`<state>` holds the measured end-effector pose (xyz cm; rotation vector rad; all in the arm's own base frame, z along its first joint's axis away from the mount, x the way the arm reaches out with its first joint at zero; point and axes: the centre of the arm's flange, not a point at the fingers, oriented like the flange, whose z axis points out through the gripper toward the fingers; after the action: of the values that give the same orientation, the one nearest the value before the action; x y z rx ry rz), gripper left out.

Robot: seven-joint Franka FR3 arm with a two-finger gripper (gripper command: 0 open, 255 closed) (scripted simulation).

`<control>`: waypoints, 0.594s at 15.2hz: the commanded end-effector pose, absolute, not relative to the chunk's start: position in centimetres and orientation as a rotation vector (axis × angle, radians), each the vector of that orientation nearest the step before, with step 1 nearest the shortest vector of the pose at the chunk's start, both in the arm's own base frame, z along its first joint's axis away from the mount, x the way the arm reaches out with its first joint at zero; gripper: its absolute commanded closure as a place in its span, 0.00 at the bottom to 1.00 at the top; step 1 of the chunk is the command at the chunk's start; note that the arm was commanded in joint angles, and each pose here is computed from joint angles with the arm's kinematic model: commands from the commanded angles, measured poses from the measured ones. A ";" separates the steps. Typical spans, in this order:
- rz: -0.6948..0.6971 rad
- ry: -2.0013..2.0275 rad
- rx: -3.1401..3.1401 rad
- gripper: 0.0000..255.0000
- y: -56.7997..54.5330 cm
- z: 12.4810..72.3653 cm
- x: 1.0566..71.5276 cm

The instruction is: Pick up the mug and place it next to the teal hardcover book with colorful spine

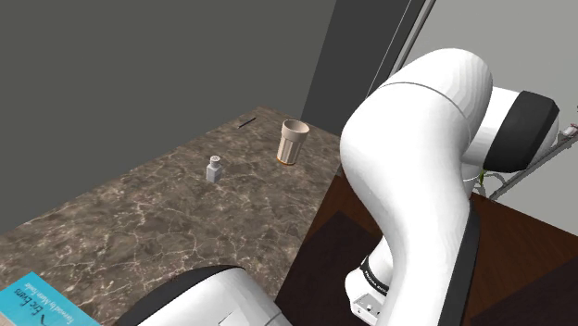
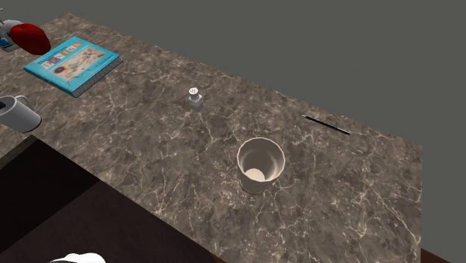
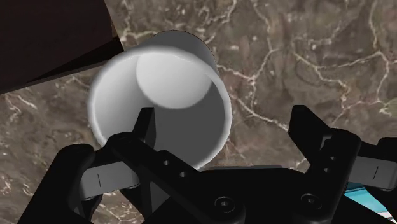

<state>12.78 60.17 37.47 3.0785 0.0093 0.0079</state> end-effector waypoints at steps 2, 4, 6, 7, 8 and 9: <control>0.007 0.010 3.078 0.00 60.4 40.9 12.8; 0.007 0.010 3.078 0.00 60.4 40.9 12.8; 0.007 0.010 3.078 0.00 60.4 40.9 12.8; 0.007 0.010 3.078 0.00 60.4 40.9 12.8; 0.007 0.010 3.078 0.00 60.4 40.9 12.8; 0.007 0.010 3.078 0.00 60.4 40.9 12.8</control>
<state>12.78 60.44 40.90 3.0782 0.0097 0.0074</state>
